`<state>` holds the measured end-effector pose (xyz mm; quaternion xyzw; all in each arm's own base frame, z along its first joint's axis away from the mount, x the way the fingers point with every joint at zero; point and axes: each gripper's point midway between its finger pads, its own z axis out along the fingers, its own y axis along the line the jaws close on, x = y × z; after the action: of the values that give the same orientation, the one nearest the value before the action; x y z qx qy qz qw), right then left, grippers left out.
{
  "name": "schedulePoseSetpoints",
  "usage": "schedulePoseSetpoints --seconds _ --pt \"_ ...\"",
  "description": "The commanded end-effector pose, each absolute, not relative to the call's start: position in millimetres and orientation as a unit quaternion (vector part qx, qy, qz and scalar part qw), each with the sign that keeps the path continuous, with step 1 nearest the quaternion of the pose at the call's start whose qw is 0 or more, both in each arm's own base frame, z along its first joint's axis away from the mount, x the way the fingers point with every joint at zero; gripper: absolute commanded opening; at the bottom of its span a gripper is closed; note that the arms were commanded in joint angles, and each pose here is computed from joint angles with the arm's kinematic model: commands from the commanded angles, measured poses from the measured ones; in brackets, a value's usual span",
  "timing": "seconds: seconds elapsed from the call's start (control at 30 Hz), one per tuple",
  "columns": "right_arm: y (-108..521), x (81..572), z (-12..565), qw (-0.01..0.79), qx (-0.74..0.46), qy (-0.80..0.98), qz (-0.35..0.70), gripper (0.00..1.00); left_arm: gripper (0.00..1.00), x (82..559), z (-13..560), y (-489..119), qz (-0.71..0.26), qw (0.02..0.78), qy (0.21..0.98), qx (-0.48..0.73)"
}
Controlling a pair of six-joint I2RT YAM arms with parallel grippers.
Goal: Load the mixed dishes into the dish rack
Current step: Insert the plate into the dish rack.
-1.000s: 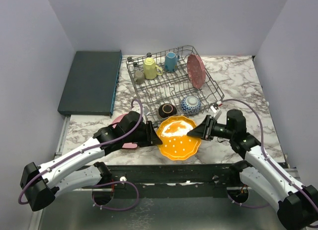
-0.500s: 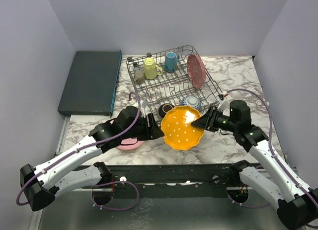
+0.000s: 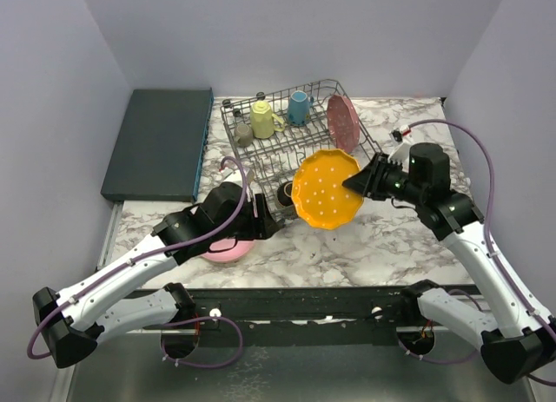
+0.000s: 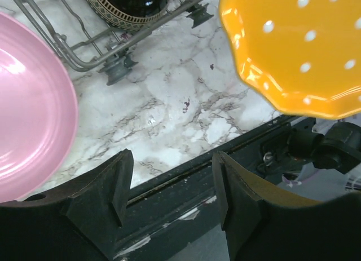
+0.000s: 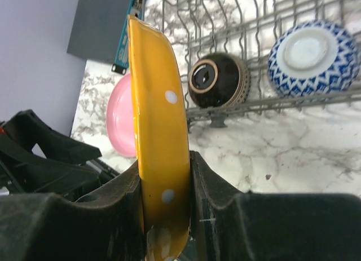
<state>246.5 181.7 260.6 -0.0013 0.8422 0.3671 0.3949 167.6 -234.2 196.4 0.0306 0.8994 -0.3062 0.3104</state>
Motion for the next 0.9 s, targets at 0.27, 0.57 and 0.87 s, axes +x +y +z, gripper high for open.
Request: schedulePoseSetpoints --seconds 0.27,0.57,0.87 --pt "168.9 317.4 351.1 0.534 -0.034 0.797 0.28 0.0 0.67 179.5 207.3 -212.4 -0.251 0.368 0.893 0.068" --pt "175.8 360.5 369.7 0.564 -0.051 0.79 0.235 0.0 0.69 179.9 198.5 -204.9 -0.233 0.374 0.894 0.081" --pt "187.9 392.1 384.3 0.614 -0.071 0.77 0.157 0.0 0.7 174.0 188.3 -195.9 -0.228 0.375 0.895 0.081"
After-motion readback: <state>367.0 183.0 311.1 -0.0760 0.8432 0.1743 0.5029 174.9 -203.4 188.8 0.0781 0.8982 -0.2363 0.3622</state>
